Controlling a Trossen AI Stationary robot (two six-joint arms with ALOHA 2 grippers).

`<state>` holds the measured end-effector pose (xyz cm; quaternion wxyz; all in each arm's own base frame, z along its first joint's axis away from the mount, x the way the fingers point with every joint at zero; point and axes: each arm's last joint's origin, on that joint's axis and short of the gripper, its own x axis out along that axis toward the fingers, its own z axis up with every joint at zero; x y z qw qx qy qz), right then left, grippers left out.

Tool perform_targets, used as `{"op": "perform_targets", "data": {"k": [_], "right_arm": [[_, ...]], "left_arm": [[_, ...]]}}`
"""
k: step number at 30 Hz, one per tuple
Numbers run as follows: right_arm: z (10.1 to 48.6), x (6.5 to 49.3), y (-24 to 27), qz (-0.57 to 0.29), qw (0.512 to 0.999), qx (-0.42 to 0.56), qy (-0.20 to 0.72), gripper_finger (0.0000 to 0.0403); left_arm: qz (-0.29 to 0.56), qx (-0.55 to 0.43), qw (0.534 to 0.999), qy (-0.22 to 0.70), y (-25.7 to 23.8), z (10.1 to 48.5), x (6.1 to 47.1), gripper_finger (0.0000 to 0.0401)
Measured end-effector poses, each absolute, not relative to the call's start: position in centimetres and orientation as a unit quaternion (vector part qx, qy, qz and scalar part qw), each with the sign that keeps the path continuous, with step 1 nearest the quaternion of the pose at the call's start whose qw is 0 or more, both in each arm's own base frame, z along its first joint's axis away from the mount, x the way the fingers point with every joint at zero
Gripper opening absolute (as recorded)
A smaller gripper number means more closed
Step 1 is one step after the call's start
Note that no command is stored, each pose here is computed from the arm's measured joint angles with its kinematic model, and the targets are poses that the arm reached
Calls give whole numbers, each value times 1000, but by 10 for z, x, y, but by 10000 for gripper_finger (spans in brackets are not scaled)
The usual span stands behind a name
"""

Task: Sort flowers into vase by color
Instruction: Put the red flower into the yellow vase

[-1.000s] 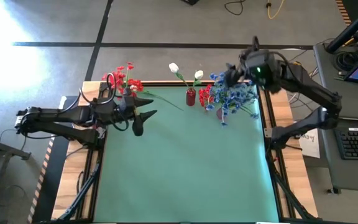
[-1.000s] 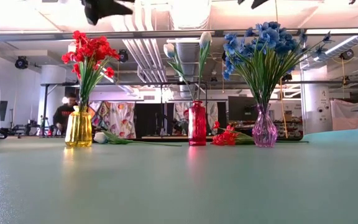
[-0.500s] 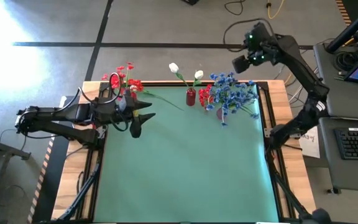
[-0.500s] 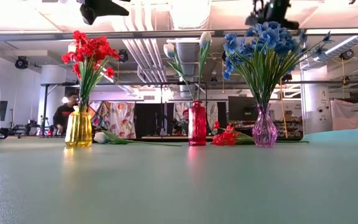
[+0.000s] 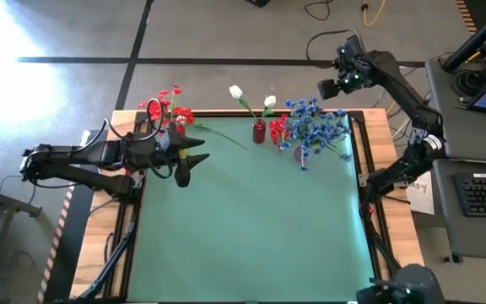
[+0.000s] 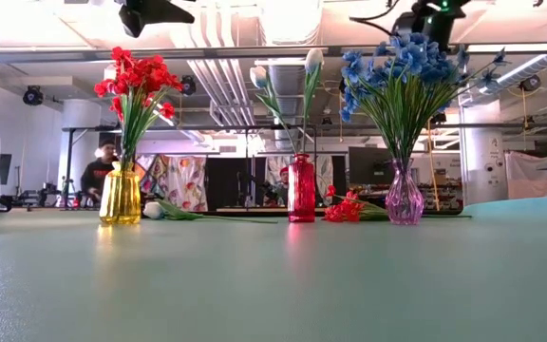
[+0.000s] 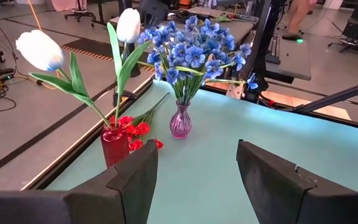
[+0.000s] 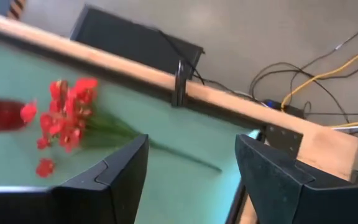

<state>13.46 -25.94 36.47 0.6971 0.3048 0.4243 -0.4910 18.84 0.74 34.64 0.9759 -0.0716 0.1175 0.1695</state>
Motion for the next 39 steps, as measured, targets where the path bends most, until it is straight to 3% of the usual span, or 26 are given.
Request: {"op": "perform_targets", "data": {"k": [4, 15, 20, 39], "right_arm": [[351, 130, -271, -485, 702, 336, 398, 223], [278, 128, -293, -453, 639, 407, 470, 197], [252, 132, -300, -409, 636, 422, 500, 192], [203, 150, -295, -251, 711, 315, 576, 187]], "left_arm": [[170, -71, 976, 119, 7, 347, 187, 207], [170, -76, 976, 114, 8, 353, 166, 207], [170, -78, 976, 113, 8, 353, 162, 207], [171, -66, 974, 137, 8, 348, 164, 207]]}}
